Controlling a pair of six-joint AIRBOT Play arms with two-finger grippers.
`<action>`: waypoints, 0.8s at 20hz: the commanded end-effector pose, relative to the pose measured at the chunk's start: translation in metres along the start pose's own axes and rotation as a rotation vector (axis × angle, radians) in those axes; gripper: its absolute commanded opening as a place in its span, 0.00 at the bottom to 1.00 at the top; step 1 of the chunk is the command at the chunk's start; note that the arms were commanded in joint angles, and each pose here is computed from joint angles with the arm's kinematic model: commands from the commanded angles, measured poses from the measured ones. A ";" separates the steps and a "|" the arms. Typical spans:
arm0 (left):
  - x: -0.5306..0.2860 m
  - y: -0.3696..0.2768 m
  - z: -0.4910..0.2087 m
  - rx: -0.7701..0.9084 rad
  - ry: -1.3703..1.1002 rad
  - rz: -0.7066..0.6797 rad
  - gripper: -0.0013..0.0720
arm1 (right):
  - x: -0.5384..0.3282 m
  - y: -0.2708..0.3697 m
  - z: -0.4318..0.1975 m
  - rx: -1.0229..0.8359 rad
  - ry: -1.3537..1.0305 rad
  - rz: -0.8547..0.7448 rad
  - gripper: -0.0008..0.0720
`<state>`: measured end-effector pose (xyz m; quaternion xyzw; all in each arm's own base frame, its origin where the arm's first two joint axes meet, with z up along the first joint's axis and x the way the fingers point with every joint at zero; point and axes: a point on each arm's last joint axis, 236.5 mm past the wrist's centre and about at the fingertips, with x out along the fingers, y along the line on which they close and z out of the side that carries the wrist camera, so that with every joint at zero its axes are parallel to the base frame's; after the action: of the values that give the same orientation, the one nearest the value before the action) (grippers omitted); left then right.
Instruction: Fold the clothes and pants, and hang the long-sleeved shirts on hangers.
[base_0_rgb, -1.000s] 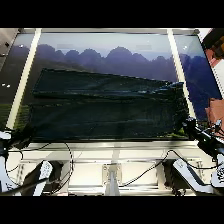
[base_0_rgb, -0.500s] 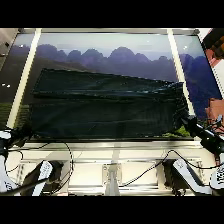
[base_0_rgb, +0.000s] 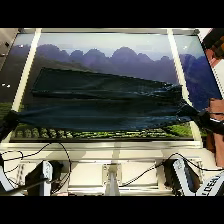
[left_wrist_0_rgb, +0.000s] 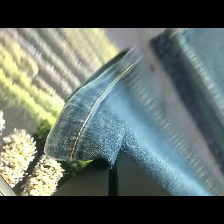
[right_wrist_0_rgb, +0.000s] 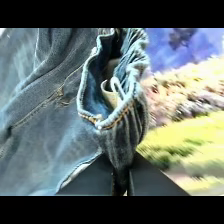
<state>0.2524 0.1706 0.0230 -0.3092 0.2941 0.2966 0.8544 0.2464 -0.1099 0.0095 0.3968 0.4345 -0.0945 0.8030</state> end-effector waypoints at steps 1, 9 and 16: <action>-0.017 -0.008 0.000 0.022 -0.006 -0.021 0.04 | -0.041 -0.006 -0.002 -0.044 0.051 -0.149 0.08; -0.014 -0.060 0.021 0.113 -0.037 -0.128 0.03 | -0.030 0.052 0.004 -0.242 0.073 -0.123 0.08; 0.041 -0.170 0.063 0.169 -0.084 -0.288 0.03 | 0.008 0.083 0.059 -0.117 -0.120 -0.048 0.08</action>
<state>0.3662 0.1306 0.0877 -0.2658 0.2493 0.1825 0.9132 0.2973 -0.0915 0.0622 0.2966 0.4474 -0.0976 0.8381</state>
